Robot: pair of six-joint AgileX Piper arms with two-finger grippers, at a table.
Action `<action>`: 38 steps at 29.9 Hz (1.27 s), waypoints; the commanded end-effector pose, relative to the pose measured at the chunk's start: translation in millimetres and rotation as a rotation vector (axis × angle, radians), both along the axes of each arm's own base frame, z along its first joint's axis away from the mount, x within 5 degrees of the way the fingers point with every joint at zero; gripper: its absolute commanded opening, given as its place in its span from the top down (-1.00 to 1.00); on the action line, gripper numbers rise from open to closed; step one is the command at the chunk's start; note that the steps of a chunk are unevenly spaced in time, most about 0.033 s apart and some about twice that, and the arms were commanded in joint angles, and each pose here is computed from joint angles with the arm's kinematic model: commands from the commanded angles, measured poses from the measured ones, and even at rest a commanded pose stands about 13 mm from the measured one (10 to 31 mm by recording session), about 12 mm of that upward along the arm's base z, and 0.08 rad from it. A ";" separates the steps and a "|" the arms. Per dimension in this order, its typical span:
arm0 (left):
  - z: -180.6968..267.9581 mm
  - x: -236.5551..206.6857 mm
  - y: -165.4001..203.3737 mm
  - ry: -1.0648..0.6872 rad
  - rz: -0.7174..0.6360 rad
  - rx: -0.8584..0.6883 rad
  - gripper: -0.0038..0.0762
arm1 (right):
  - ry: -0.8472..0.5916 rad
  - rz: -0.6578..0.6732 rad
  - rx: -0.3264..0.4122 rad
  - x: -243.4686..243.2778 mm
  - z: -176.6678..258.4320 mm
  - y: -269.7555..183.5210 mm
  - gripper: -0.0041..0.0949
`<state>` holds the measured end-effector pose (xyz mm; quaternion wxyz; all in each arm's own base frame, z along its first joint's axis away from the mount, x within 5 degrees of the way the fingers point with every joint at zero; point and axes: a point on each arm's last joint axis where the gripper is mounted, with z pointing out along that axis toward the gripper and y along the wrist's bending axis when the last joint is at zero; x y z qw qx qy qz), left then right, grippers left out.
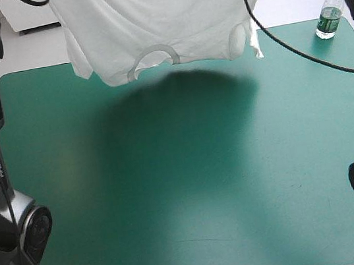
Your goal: Fold the cloth
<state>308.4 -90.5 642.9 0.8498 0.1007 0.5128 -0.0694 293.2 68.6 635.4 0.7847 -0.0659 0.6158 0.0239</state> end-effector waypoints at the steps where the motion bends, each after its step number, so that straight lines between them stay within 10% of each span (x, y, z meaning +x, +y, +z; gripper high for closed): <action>1: -23.8 13.7 -2.7 0.235 0.005 0.064 0.96 | 0.218 0.023 -0.011 12.3 -24.3 3.6 0.91; 18: -143.6 21.1 -18.7 1.131 -0.028 0.231 0.96 | 0.961 0.069 -0.069 24.5 -149.9 15.4 0.91; 38: -380.5 -118.6 14.1 1.835 -0.057 0.259 0.96 | 1.644 0.059 -0.195 -83.4 -374.9 -8.4 0.92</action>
